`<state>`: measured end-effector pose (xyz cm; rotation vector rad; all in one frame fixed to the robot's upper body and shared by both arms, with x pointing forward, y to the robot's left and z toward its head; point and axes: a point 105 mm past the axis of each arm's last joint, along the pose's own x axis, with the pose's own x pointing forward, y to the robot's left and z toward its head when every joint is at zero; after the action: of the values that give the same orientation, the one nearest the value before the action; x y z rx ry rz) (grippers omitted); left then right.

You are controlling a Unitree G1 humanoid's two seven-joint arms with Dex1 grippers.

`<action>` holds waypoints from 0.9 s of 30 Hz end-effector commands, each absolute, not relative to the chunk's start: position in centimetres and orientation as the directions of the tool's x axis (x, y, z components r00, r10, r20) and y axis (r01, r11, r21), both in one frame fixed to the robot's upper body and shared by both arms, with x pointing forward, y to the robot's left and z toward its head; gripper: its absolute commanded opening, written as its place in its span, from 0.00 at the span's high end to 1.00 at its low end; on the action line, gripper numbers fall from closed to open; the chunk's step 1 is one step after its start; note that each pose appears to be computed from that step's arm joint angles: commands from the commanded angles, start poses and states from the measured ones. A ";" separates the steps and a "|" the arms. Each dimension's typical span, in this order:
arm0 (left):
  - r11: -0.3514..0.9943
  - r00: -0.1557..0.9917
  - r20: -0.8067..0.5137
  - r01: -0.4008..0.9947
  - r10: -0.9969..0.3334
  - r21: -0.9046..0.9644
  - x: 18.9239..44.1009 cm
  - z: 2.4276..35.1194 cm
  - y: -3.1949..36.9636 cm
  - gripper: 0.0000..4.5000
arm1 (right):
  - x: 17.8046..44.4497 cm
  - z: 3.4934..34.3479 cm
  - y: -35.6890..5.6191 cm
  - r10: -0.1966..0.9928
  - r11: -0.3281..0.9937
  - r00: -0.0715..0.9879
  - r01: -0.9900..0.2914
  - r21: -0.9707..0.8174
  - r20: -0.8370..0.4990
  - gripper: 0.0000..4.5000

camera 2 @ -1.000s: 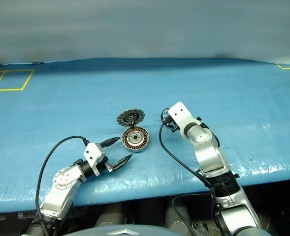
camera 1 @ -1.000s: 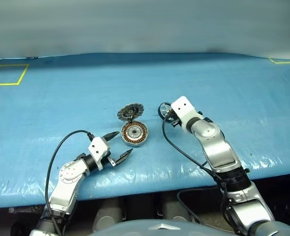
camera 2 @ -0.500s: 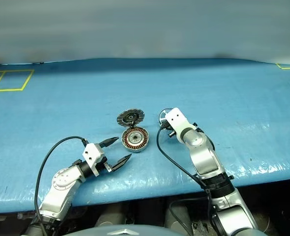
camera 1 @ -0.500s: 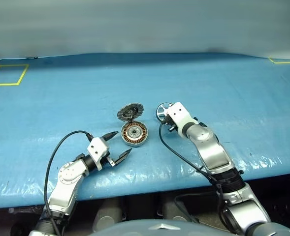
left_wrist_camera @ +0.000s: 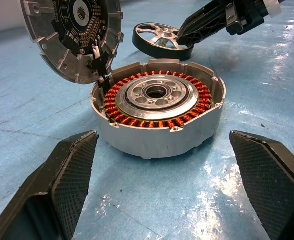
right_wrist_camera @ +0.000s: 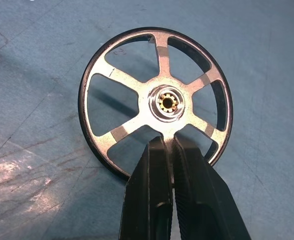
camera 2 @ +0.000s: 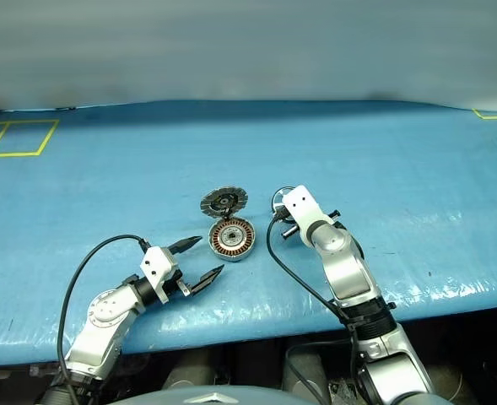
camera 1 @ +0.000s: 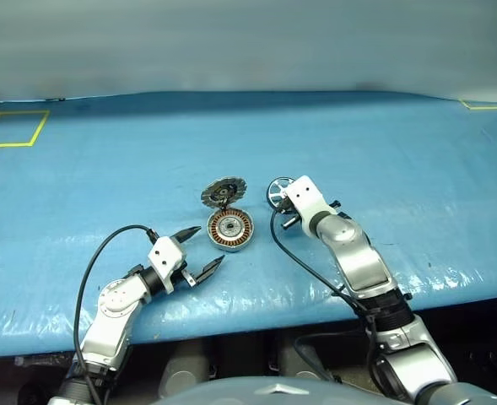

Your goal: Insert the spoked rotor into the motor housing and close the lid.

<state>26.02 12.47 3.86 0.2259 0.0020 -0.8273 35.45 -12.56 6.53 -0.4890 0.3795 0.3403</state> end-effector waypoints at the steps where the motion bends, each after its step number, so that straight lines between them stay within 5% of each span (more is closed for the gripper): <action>1: 0.654 0.682 -0.065 0.720 -0.729 0.232 26.2 4.7 12.6 0.00 | 35.3 6.8 -12.7 0.219 0.845 0.882 -0.385 -0.371 -0.417 1.00; 11: 0.646 0.674 -0.068 0.728 -0.736 0.231 26.3 4.7 12.7 0.00 | 33.2 11.7 -12.1 0.253 0.950 0.954 -0.276 -0.142 -0.160 1.00; 27: 0.618 0.642 -0.076 0.759 -0.763 0.204 26.7 4.4 12.6 0.00 | 27.4 11.2 -8.2 0.661 0.748 0.736 -0.631 0.207 -0.147 1.00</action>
<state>26.65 12.55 3.76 0.2290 0.0137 -0.8765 27.74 -9.12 9.42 0.1441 0.2862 0.6637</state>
